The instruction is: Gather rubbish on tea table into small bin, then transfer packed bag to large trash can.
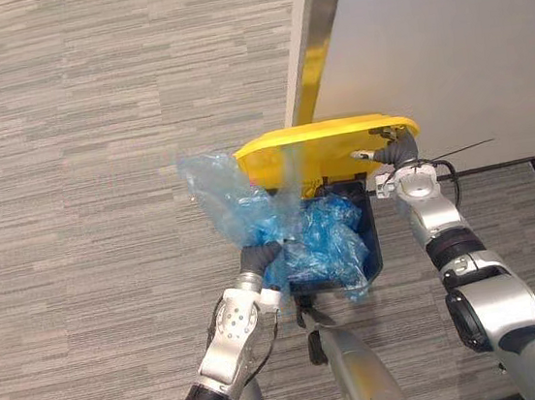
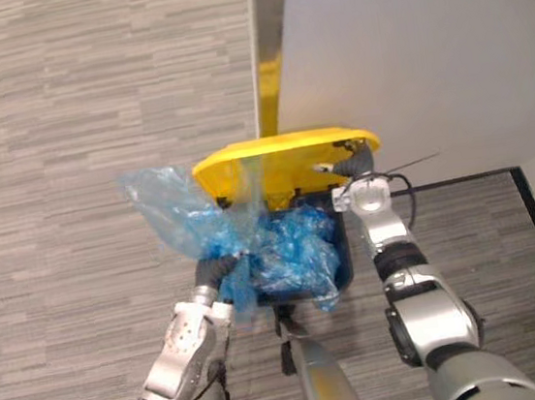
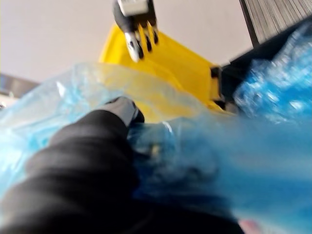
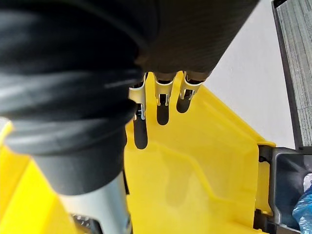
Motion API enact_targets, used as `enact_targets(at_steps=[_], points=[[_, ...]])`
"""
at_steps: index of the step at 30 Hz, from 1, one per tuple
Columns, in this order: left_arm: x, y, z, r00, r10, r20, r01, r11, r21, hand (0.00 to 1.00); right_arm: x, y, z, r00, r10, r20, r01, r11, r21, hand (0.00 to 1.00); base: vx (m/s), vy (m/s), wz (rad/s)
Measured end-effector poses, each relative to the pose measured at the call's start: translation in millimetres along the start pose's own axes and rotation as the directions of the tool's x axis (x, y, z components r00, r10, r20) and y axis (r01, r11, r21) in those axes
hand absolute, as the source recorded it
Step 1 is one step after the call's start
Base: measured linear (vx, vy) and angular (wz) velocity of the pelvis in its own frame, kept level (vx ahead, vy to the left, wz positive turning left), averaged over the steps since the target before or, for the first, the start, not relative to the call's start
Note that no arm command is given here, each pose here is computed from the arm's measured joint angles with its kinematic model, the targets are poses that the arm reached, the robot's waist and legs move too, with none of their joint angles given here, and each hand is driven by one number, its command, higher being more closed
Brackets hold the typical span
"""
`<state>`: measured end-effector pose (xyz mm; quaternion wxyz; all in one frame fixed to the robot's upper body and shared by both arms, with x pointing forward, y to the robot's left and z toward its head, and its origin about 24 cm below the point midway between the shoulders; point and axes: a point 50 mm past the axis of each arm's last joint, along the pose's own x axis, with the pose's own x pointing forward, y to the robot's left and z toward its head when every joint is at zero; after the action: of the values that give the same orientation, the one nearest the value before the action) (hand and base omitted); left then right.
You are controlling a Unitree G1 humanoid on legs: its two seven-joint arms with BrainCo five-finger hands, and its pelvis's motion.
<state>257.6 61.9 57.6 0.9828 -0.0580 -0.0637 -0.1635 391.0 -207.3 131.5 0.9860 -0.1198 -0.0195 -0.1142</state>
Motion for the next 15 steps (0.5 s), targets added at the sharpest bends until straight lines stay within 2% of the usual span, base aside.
enact_targets(at_steps=[6, 10, 15], points=[[21, -16, 22, 0.992, -0.087, 0.087, 0.085, 0.996, 0.034, 1.0, 1, 5, 8, 0.999, 0.019, 0.029, -0.019, 1.0, -0.008, 0.0, 0.02, 0.013, -0.03], [36, -14, 19, 0.995, -0.073, 0.061, 0.067, 0.993, 0.095, 1.0, 5, 10, 24, 0.997, 0.032, 0.071, -0.031, 0.999, -0.014, 0.0, 0.02, 0.013, -0.05], [50, 6, 12, 1.0, 0.013, 0.005, -0.014, 0.989, 0.147, 1.0, 7, 11, 48, 0.989, 0.028, 0.146, -0.028, 1.0, 0.001, 0.0, 0.01, 0.006, -0.02]])
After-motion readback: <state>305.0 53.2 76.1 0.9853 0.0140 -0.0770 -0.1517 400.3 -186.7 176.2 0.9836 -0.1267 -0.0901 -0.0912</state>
